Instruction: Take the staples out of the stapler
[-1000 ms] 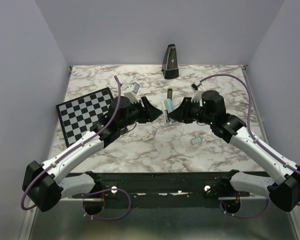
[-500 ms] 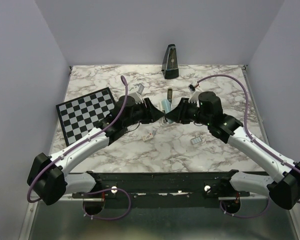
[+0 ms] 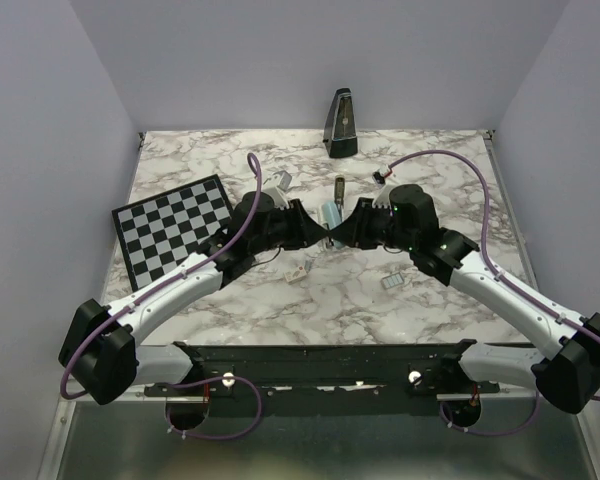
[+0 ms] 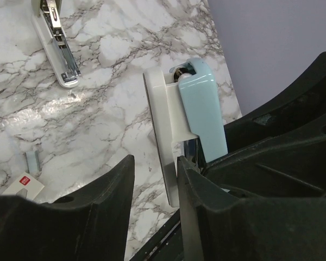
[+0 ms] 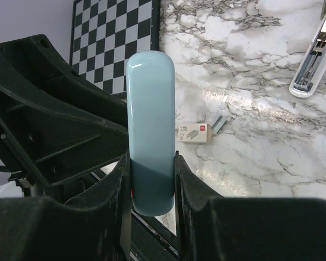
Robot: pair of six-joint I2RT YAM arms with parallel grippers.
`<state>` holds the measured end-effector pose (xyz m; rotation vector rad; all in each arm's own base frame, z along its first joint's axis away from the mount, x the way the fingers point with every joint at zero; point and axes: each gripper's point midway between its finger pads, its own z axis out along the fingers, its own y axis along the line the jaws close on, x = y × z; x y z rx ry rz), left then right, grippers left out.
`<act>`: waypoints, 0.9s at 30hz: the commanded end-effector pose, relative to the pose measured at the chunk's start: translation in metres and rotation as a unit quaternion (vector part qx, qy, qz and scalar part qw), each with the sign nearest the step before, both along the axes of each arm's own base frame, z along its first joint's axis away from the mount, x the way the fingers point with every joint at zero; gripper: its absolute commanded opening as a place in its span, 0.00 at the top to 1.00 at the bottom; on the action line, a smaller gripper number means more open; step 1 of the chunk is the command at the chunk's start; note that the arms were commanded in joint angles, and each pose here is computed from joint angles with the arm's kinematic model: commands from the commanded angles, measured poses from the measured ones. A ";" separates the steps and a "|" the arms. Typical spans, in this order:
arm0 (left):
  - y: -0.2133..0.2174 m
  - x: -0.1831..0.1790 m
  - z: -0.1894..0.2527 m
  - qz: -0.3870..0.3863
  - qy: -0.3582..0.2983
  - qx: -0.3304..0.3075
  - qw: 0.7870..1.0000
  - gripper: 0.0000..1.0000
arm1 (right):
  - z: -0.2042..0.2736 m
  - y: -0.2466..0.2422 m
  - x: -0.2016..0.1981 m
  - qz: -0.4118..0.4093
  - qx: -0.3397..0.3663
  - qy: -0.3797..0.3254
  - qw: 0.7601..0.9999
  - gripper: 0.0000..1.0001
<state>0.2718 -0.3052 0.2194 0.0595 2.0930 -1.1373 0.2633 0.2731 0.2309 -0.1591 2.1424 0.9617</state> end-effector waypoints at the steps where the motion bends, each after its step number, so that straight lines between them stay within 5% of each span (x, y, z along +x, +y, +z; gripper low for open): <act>1: 0.002 -0.014 -0.020 -0.022 0.034 0.026 0.999 0.60 | 0.013 0.004 0.011 -0.010 0.008 -0.039 0.999 0.99; 5: -0.004 -0.015 -0.025 -0.039 0.036 0.026 0.998 0.70 | 0.004 0.006 0.013 -0.004 -0.002 -0.036 0.999 0.99; 9: -0.013 -0.023 -0.029 -0.065 0.062 0.010 0.996 0.61 | -0.009 0.008 0.017 -0.003 -0.013 -0.027 1.000 0.99; 12: -0.019 -0.026 -0.028 -0.081 0.071 -0.004 0.994 0.63 | -0.014 0.008 0.018 -0.003 -0.016 -0.025 1.000 0.99; 15: -0.023 -0.028 -0.028 -0.093 0.075 -0.010 0.993 0.93 | -0.018 0.009 0.016 0.001 -0.018 -0.021 1.000 0.99; 17: -0.025 -0.028 -0.027 -0.095 0.075 -0.014 0.993 1.00 | -0.020 0.010 0.014 0.008 -0.019 -0.019 1.000 0.99; 20: -0.026 -0.025 -0.024 -0.089 0.073 -0.021 0.993 1.00 | -0.027 0.012 0.009 0.026 -0.024 -0.018 0.999 0.86; 25: -0.028 -0.018 -0.016 -0.068 0.076 -0.039 0.994 1.00 | -0.040 0.010 0.004 0.033 -0.023 -0.021 0.999 0.45; 27: -0.027 -0.014 -0.016 -0.055 0.077 -0.040 0.995 1.00 | -0.046 0.009 0.003 0.030 -0.028 -0.019 0.999 0.39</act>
